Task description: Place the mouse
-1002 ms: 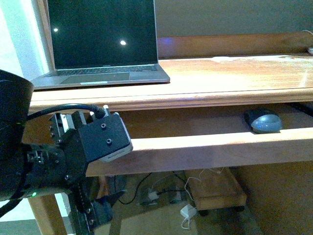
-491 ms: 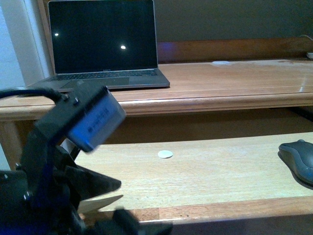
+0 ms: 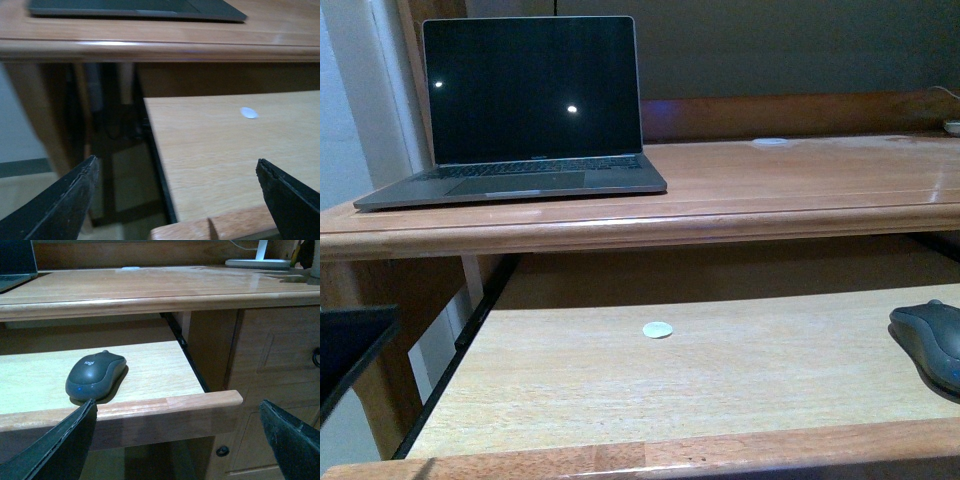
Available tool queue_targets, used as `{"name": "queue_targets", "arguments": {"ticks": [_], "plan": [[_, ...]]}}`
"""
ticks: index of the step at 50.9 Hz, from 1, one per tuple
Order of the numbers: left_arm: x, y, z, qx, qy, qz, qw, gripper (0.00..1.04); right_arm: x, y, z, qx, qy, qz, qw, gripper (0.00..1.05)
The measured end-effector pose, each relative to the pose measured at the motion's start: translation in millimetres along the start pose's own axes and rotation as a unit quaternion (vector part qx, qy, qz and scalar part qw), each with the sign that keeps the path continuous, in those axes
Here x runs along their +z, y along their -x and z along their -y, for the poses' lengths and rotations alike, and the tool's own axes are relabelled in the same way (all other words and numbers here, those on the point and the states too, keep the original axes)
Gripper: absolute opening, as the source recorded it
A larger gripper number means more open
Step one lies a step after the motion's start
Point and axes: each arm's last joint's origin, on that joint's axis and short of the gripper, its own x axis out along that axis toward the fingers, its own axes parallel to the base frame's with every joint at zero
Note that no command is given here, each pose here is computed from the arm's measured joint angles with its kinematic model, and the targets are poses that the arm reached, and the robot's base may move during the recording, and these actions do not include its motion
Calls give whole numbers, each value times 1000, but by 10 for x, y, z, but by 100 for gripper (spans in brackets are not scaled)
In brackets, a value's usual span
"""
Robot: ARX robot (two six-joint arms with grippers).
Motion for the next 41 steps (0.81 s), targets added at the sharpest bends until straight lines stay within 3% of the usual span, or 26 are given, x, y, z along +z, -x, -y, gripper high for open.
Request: {"name": "queue_targets", "arguments": {"ticks": [3,8,14,20,26,28,32,41], "plan": [[-81,173,-51,64,-13,63,996,83,0,0,0,0,0,0,1000,97],[-219,383,-141,112,-21,79,990,69,0,0,0,0,0,0,1000,97],[-391,629,-190,114,-34,71,990,50,0,0,0,0,0,0,1000,97],[-389,752,-252,106,-30,104,988,30,0,0,0,0,0,0,1000,97],[-483,753,-329,109,-31,105,988,3,0,0,0,0,0,0,1000,97],[-496,753,-345,106,-33,104,988,3,-3,-2,1,9,-3,-4,1000,97],[-535,771,-433,107,-34,108,988,3,-32,-15,-43,99,-22,-38,994,97],[-598,760,-461,113,-33,106,987,3,275,-198,-229,87,-23,6,996,97]]}}
